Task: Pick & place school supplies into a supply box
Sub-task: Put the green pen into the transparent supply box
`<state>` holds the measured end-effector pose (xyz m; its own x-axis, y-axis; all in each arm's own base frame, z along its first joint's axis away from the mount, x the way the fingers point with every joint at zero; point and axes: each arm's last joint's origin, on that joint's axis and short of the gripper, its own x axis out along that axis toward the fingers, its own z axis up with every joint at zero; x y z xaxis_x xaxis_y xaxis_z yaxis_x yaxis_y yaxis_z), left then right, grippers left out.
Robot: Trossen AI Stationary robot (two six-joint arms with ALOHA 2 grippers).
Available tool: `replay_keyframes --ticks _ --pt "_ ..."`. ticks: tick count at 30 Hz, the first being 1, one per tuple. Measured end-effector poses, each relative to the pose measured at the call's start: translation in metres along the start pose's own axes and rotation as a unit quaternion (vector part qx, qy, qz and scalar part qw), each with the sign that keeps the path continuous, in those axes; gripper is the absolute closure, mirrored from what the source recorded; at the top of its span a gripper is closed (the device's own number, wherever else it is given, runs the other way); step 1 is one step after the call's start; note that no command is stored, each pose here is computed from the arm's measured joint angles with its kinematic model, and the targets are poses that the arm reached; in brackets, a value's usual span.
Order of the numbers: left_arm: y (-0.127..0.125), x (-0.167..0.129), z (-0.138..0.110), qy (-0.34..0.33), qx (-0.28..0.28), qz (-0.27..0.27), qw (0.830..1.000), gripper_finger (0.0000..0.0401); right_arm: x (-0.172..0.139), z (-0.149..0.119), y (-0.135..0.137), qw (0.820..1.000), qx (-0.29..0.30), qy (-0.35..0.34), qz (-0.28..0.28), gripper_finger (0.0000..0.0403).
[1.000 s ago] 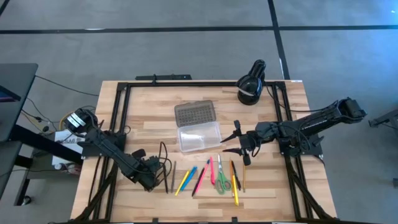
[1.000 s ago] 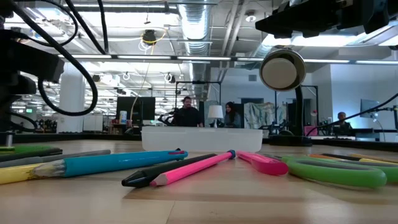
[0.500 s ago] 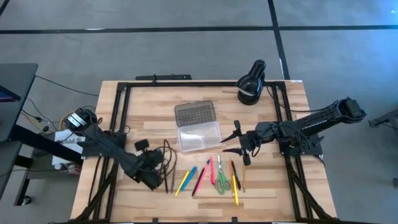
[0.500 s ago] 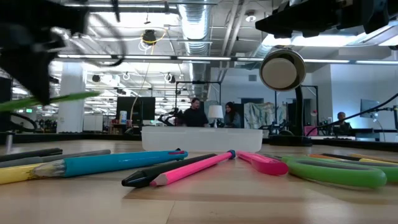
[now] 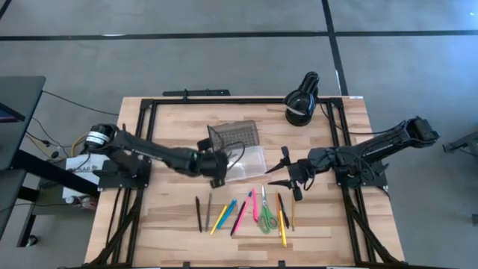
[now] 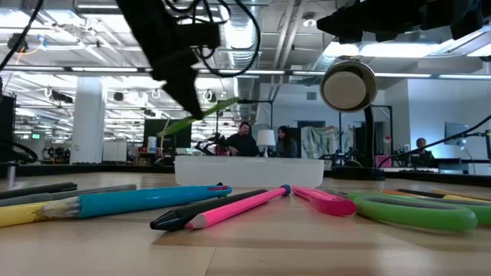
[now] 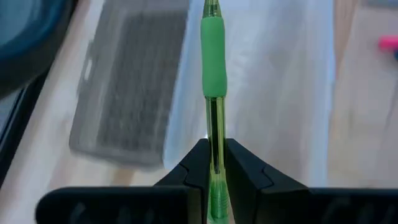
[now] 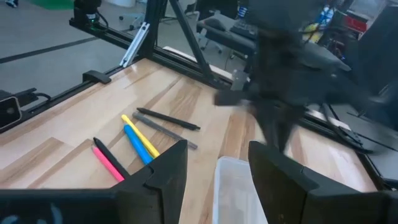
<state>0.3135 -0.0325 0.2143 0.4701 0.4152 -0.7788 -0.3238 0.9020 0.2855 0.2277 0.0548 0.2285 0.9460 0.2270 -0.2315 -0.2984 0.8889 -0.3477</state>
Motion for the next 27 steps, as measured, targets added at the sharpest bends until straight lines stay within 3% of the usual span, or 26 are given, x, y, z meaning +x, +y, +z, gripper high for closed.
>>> replay_keyframes --ticks 5,12,27 --pt "0.022 0.016 0.011 -0.023 -0.022 -0.037 0.999 0.0375 0.000 -0.001 0.002 1.000 -0.001 0.006 0.006 0.0237" --pt "0.031 0.026 0.014 -0.049 -0.040 -0.075 0.995 0.0375 0.000 -0.003 0.002 1.000 0.012 0.016 0.008 0.0237" --pt "0.015 0.076 0.006 -0.003 -0.010 -0.063 0.998 0.0329 0.000 -0.005 0.003 0.999 0.029 0.029 0.012 0.0237"
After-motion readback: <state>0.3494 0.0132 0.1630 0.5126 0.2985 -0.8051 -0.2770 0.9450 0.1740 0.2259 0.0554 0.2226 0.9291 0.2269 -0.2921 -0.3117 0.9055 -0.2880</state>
